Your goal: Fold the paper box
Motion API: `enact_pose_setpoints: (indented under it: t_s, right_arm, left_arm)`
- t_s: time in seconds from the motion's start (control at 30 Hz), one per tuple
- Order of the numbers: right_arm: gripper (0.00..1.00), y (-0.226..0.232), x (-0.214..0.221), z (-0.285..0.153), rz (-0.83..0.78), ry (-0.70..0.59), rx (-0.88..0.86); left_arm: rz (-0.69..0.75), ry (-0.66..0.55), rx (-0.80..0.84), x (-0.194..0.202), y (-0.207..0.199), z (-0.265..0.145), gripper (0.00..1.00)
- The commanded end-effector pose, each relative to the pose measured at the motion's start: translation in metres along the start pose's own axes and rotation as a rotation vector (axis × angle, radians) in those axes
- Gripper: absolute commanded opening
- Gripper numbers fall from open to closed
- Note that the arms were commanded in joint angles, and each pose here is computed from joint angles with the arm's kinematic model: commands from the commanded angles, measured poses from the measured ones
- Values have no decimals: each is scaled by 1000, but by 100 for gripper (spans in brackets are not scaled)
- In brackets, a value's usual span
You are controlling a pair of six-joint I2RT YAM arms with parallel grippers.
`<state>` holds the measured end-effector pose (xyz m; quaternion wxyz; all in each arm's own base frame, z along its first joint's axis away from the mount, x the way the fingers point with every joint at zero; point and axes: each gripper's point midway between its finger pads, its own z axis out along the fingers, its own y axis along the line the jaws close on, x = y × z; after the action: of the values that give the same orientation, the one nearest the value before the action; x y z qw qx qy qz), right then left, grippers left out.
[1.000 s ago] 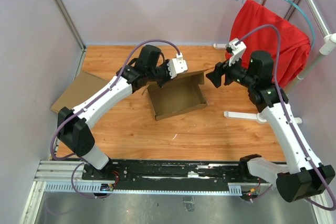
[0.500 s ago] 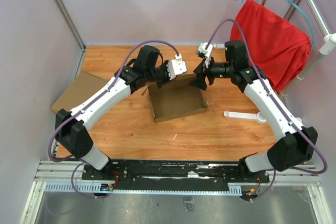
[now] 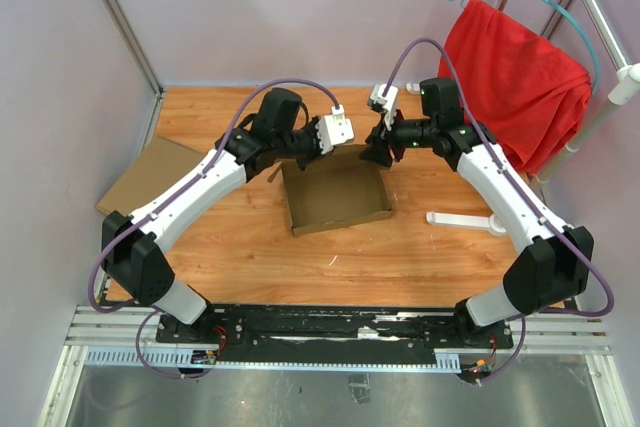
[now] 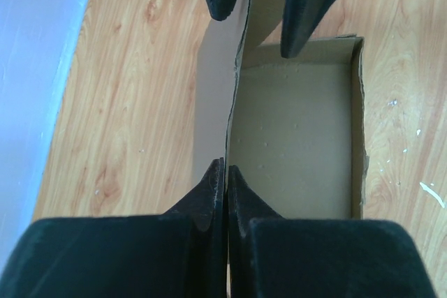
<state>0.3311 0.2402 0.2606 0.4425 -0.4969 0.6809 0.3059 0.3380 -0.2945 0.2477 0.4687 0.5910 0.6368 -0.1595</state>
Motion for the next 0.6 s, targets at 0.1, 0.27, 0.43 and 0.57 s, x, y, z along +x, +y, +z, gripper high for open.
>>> enact_pose_setpoints:
  t_s: [0.1,0.27,0.43,0.57]
  right_arm:
    - [18,-3,-5,4,-21,12,17]
    - [6,-5,-5,3,-24,5,38]
    - [5,-8,-10,1,-62,-12,58]
    - [4,-5,-19,-2,-144,-67,61]
  left_arm:
    - [18,-53,-40,-17,7,-8,0]
    - [-16,-62,-122,-17,18,-11,7]
    - [-99,-57,-234,-14,33,-17,38]
    - [-181,-53,-343,-15,52,-22,47]
